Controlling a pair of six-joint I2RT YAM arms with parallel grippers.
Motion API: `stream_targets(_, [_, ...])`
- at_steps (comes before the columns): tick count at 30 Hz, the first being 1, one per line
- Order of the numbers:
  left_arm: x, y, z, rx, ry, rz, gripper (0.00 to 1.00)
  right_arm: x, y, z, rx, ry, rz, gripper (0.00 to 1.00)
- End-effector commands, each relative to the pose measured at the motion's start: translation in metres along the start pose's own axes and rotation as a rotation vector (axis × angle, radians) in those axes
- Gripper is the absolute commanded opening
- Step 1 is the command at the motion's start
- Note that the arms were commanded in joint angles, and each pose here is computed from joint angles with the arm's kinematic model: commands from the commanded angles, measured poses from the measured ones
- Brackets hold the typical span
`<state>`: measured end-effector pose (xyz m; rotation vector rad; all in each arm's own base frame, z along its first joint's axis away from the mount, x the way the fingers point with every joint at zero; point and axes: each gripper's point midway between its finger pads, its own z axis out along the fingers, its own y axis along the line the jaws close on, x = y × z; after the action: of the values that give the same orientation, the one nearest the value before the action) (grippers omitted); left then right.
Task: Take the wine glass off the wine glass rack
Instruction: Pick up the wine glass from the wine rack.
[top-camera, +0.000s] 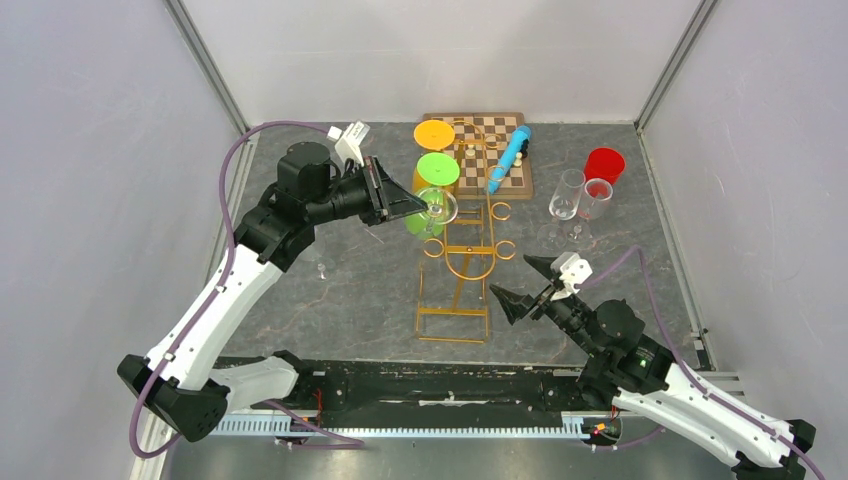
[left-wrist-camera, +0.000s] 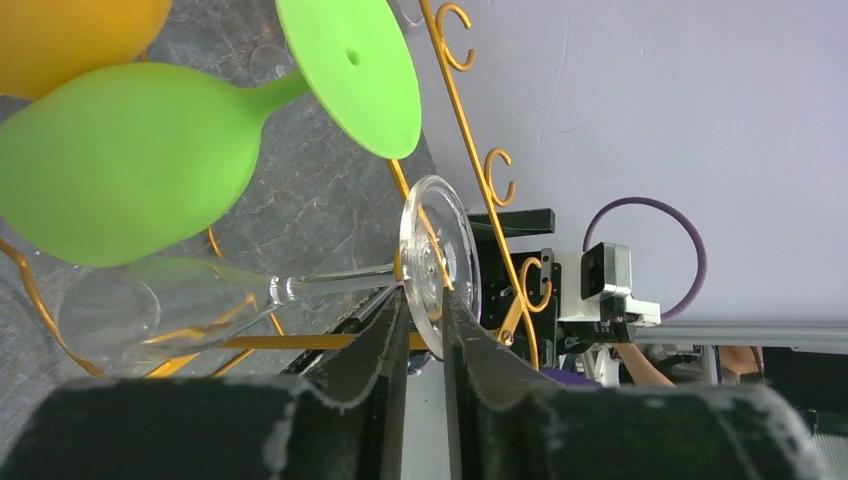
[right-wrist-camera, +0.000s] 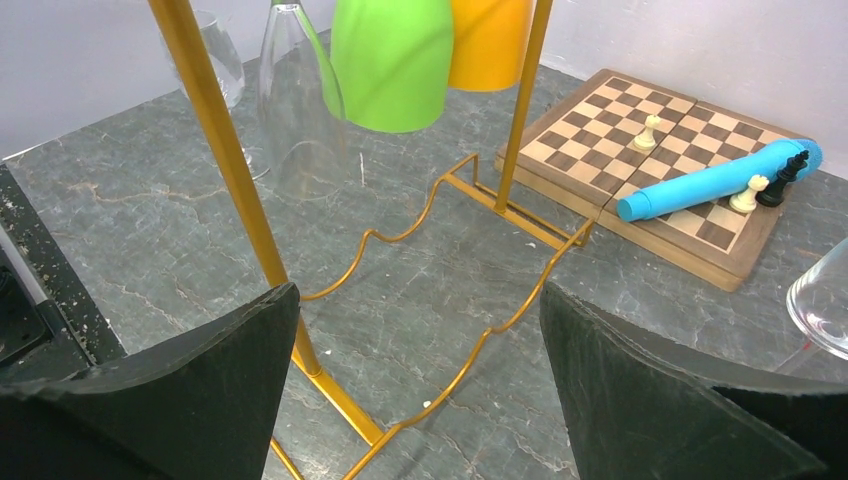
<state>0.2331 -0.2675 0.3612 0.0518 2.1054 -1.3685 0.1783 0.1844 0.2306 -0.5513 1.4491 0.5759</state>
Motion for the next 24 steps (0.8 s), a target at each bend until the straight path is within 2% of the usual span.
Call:
stream_targets(1, [-0.006, -0.017, -0.004, 0.071, -0.013, 0.009, 0.20, -0.006, -0.005, -0.001, 0.030, -0.029, 0.020, 0.92])
stream_targets(7, [-0.006, -0.021, -0.005, 0.081, -0.012, 0.012, 0.03, -0.007, -0.004, -0.001, 0.027, -0.030, 0.021, 0.92])
stream_targets(24, [-0.019, -0.056, -0.036, 0.141, -0.060, 0.056, 0.02, -0.018, -0.001, 0.004, 0.015, -0.019, 0.017, 0.92])
